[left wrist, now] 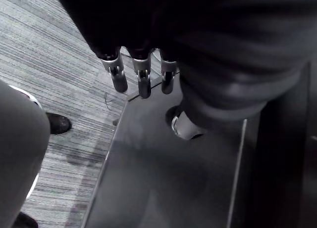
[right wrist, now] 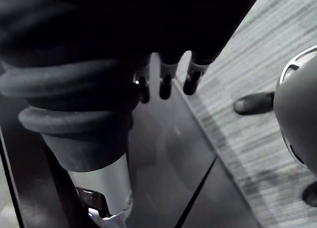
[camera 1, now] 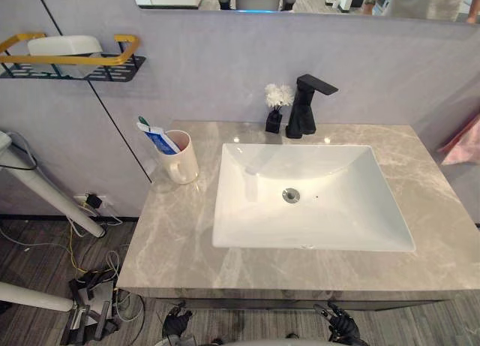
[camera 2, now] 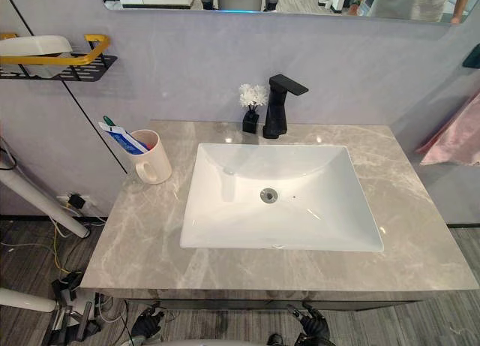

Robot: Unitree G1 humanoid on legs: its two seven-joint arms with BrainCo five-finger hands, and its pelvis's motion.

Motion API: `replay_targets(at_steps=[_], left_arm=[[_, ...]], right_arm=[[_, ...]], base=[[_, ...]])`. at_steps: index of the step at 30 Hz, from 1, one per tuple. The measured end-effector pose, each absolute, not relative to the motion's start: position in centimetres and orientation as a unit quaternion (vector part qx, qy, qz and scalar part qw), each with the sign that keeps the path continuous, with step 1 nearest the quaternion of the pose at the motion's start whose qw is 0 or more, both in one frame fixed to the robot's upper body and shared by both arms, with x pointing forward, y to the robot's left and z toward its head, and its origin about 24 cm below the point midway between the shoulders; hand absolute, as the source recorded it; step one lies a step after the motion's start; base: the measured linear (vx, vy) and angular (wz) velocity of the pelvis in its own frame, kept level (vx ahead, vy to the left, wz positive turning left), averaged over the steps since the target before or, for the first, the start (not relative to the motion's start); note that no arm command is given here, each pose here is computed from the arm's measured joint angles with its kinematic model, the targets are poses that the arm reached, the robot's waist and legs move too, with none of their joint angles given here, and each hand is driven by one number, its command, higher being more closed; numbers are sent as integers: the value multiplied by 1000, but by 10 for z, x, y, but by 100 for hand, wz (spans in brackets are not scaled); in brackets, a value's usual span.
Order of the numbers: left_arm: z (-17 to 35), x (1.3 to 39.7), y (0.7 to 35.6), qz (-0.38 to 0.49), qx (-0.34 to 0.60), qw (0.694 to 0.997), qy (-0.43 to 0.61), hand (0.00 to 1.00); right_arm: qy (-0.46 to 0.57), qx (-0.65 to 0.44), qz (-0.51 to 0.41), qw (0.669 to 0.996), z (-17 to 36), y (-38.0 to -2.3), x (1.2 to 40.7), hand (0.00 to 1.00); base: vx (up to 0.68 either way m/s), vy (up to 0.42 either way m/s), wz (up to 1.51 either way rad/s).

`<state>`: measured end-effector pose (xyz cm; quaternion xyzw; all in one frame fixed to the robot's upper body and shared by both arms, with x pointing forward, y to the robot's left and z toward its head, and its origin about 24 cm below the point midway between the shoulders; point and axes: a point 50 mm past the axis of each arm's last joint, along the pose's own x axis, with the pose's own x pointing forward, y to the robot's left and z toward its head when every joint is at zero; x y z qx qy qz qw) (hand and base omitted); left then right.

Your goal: Organize washtable

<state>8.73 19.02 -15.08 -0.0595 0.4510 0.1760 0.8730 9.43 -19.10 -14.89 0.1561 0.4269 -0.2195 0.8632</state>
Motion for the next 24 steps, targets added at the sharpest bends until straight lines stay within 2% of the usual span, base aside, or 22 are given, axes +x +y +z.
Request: replay_targets(at_steps=[10,16,24], left_arm=[[-148,109,186,118,-10,888,445,0],[-143,127,186,107,1,898,426,0],[-139,146,150,47,1,911,410,0]], right_arm=[[402,125,-169,891,-140,-192,125,0],[448,137,-167,868,-151,-184,100,0],[451,147,-183,861,-150,-195,106,0]], base=[[-74,23,-2],[3,-117,115],[-146,-114,80]])
